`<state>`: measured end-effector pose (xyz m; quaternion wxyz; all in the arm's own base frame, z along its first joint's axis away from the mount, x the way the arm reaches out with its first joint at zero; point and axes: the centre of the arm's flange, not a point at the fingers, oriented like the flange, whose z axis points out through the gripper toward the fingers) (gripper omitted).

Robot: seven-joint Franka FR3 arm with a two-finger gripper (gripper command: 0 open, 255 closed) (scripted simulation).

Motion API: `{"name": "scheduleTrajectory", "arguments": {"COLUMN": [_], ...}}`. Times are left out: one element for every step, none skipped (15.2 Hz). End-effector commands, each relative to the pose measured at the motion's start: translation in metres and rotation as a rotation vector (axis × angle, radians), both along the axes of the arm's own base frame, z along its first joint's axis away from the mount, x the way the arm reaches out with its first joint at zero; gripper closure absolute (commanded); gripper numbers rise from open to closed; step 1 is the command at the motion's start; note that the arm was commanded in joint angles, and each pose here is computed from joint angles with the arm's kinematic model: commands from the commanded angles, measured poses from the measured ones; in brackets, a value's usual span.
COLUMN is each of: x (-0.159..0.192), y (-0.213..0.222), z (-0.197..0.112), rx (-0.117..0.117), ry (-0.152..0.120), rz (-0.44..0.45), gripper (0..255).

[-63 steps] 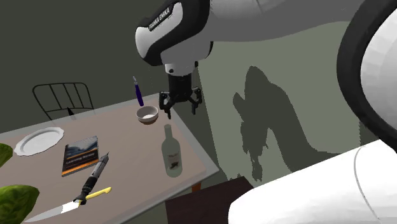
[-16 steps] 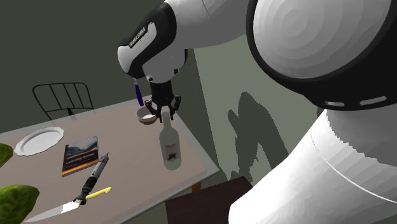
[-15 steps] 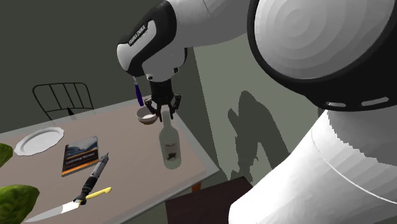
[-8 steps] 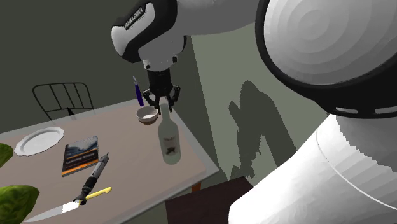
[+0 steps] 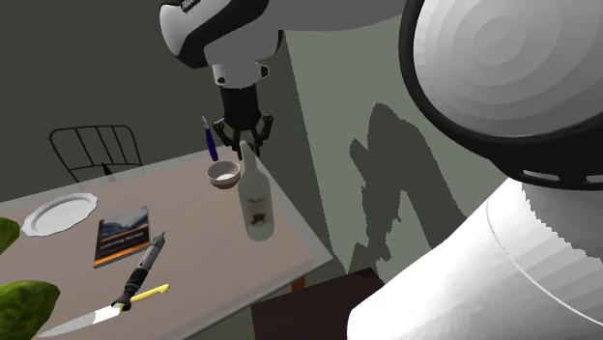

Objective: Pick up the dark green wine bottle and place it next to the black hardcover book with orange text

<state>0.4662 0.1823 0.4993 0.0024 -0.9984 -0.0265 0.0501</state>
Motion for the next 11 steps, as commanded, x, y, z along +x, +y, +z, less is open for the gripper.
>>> {"name": "scheduleTrajectory", "arguments": {"x": [0.001, 0.001, 0.001, 0.001, 0.001, 0.001, 0.001, 0.001, 0.001, 0.001, 0.001], "y": [0.001, 0.001, 0.001, 0.001, 0.001, 0.001, 0.001, 0.001, 0.001, 0.001, 0.001], "z": [0.01, 0.016, 0.021, 0.026, 0.032, 0.037, 0.042, 0.047, 0.053, 0.058, 0.063], "rx": [0.0, 0.0, 0.0, 0.0, 0.0, 0.0, 0.0, 0.0, 0.0, 0.0, 0.0], "ry": [0.0, 0.0, 0.0, 0.0, 0.0, 0.0, 0.0, 0.0, 0.0, 0.0, 0.0], "rz": [0.0, 0.0, 0.0, 0.0, 0.0, 0.0, 0.0, 0.0, 0.0, 0.0, 0.0], "gripper": [255, 255, 255, 255, 255, 255, 255, 255, 255, 255, 255]}}
